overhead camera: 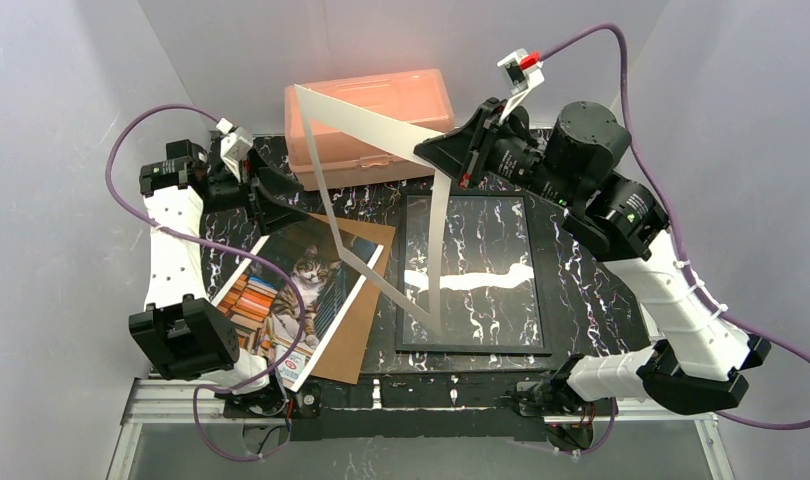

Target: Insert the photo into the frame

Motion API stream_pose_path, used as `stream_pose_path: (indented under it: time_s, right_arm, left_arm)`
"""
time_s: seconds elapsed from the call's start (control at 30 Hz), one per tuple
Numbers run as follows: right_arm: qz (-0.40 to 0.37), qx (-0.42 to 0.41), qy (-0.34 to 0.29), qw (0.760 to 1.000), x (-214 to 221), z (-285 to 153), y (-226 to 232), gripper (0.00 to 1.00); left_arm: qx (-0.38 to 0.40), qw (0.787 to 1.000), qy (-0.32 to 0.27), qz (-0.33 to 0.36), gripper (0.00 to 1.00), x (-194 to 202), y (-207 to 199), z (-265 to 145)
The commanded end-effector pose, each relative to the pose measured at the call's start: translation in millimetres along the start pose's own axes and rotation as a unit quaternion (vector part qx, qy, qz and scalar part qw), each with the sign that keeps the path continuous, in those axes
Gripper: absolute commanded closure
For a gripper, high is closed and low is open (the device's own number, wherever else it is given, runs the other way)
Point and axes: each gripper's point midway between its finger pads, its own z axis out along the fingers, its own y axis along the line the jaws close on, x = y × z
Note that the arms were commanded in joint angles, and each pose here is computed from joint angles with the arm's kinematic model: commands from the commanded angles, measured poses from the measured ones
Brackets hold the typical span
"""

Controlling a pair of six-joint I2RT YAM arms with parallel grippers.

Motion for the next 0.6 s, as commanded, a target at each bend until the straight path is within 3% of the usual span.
stream_pose_path:
  time_s: [0.0, 0.3, 0.5, 0.57]
  right_arm:
    - [0.007, -0.033, -0.012, 0.999, -11, 5, 9, 0.99]
    - [0.025, -0.042, -0.006, 0.999, -14, 13, -15, 0.99]
    - [0.056, -0.049, -0.018, 0.997, -15, 20, -50, 0.99]
    - [0.077, -0.069, -0.024, 0.994, -19, 20, -57, 0.99]
  left_arm:
    - [0.016, 0.999, -0.017, 0.023, 0.02, -3, -1, 4]
    - [0.024, 0.999, -0.002, 0.022, 0.02, 6, -2, 3]
    - [0.029, 1.0, -0.009, 0.006, 0.19, 4, -3, 5]
    - [0.033, 0.999, -0.014, 0.012, 0.2, 1, -6, 7]
